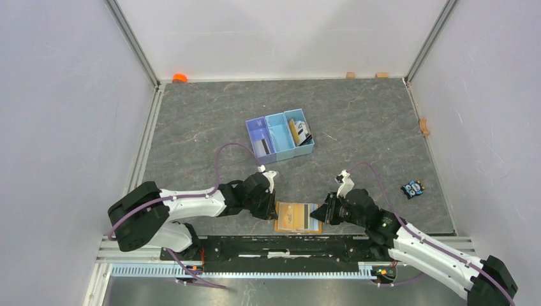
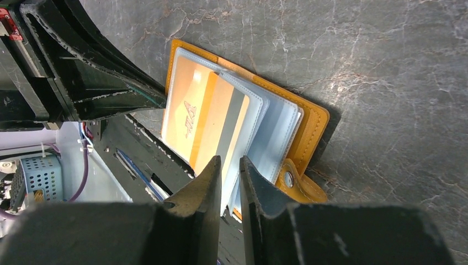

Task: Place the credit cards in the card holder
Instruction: Insert the credit card into the card holder.

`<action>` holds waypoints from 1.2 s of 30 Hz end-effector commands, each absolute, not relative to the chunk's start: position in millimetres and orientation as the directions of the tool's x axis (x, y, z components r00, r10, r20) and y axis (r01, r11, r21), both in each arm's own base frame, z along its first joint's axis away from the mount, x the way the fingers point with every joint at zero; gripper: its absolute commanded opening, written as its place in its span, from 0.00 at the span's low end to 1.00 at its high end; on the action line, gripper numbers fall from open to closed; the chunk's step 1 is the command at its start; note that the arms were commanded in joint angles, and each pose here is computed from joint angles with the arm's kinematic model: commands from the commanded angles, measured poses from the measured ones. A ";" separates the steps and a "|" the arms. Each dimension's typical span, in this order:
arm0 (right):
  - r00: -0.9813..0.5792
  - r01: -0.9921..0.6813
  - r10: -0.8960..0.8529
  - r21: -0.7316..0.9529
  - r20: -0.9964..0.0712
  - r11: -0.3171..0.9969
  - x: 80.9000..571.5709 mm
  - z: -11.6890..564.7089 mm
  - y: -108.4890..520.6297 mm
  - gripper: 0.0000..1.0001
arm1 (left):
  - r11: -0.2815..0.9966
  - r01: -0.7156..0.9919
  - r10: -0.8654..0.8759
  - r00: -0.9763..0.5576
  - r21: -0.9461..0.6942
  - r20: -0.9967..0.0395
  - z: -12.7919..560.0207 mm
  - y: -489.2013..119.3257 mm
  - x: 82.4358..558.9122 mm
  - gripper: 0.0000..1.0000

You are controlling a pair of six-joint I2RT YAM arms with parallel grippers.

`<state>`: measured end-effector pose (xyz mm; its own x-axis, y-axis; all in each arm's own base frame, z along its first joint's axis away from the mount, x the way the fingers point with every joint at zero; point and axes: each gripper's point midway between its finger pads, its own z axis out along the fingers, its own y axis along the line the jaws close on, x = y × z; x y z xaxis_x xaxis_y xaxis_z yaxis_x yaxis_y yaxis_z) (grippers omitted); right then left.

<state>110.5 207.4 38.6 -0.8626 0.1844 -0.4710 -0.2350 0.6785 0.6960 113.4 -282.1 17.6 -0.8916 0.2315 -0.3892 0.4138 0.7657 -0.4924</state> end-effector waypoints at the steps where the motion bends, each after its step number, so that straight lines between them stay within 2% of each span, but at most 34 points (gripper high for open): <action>1: -0.836 -0.274 0.204 0.711 -0.509 0.648 118.5 59.6 215.5 0.23 | 0.768 0.407 0.222 -0.894 -0.494 -0.390 15.3 -282.6 114.7 0.16; 20: -0.826 -0.302 0.227 0.745 -0.517 0.595 119.1 68.0 222.9 0.22 | 0.762 0.407 0.218 -0.893 -0.504 -0.393 18.2 -287.0 116.5 0.13; 30: -0.825 -0.327 0.197 0.731 -0.530 0.599 120.3 68.5 227.8 0.26 | 0.754 0.407 0.213 -0.894 -0.515 -0.394 19.7 -290.2 116.7 0.13; 36: -0.817 -0.334 0.160 0.681 -0.554 0.652 125.1 64.4 226.8 0.28 | 0.743 0.406 0.208 -0.896 -0.533 -0.392 22.7 -295.1 116.4 0.13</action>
<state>113.9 216.8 41.4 -0.8560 0.1638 -0.4904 -0.2720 0.6640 0.6965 113.9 -284.8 17.2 -0.8911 0.2309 -0.3906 0.4159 0.7600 -0.4994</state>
